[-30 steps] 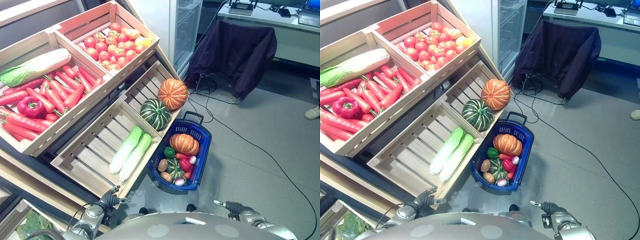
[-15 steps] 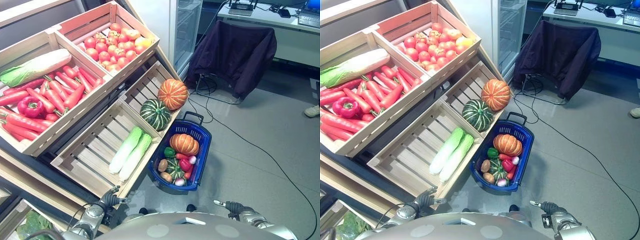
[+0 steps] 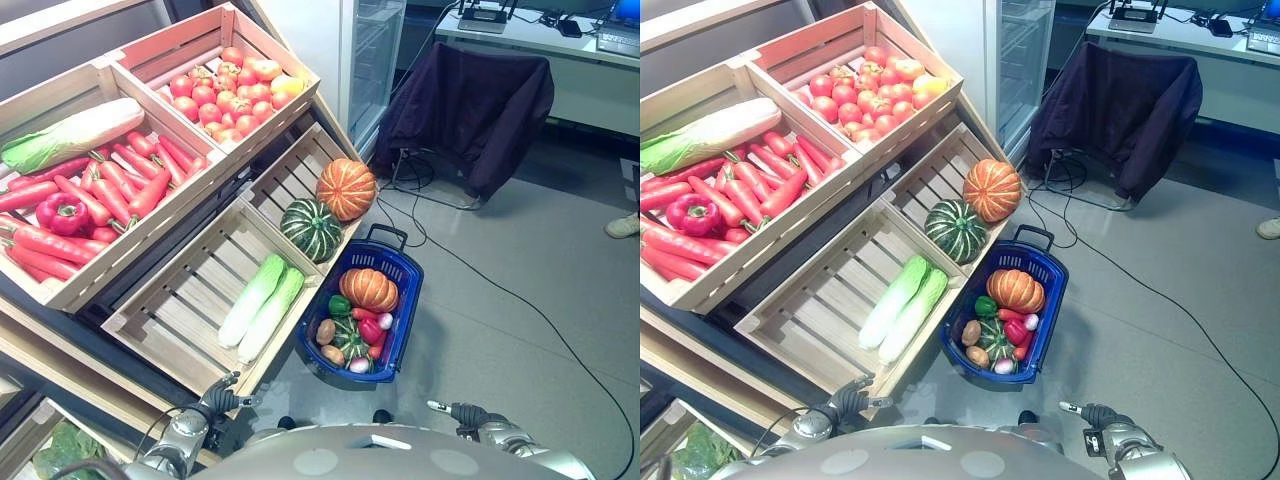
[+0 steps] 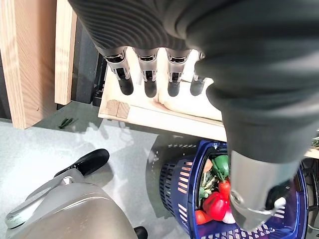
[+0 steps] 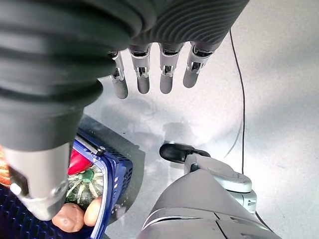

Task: Pick up fruits and vegetables into the basket

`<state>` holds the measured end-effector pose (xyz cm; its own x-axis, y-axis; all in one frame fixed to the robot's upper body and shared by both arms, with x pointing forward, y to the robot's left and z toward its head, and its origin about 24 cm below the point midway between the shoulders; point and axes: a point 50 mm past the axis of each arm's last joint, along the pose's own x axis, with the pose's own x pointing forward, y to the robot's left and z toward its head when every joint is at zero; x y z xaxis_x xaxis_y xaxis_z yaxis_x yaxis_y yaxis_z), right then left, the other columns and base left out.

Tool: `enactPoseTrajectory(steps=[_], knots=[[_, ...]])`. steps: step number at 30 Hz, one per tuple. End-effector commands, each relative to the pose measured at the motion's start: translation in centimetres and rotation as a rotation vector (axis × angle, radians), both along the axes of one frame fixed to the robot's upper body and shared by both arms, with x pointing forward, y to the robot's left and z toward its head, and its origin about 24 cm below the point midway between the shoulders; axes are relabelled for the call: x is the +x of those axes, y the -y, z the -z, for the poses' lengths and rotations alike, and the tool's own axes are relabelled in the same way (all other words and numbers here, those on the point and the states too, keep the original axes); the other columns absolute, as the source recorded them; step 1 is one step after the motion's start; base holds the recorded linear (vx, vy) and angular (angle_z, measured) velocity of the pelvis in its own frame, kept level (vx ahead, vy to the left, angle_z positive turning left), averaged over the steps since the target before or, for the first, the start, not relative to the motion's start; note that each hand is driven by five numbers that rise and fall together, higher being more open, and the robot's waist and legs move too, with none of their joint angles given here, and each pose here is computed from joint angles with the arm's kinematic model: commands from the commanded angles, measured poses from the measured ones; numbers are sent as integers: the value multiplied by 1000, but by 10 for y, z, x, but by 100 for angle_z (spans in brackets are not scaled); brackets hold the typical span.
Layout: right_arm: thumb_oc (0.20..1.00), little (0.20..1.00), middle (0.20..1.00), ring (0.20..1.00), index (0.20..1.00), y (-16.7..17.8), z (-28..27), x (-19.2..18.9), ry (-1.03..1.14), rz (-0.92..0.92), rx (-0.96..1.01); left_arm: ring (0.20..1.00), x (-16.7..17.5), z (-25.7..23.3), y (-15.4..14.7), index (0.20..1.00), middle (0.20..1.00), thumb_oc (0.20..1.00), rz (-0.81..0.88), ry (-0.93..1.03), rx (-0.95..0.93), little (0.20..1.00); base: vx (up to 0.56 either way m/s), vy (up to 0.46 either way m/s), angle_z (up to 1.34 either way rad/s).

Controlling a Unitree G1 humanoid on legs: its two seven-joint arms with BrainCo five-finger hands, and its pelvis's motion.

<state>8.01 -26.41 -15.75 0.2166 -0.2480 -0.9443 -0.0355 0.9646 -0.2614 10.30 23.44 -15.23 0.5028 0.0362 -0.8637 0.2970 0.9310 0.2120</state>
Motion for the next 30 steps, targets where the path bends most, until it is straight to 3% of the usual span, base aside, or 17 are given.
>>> enactPoseTrajectory(steps=[1, 18, 24, 30], knots=[[1000, 1000, 1000, 1000, 1000, 1, -3, 17, 2, -33, -14, 1000, 20, -6, -9, 1000, 1000, 1000, -23, 47, 36, 1000, 0, 0, 0], [1000, 1000, 1000, 1000, 1000, 2, -31, 96, 245, -19, -53, 1000, 102, -46, -2, 1000, 1000, 1000, -166, 412, -28, 1000, -113, 7, 6], [1000, 1000, 1000, 1000, 1000, 8, -50, 128, 343, -2, -61, 1000, 158, -98, -10, 1000, 1000, 1000, -231, 718, -51, 1000, -65, 10, 1], [1000, 1000, 1000, 1000, 1000, 16, -61, 140, 424, 50, -73, 1000, 201, -174, -19, 1000, 1000, 1000, -324, 1138, 68, 1000, -71, -5, -1]])
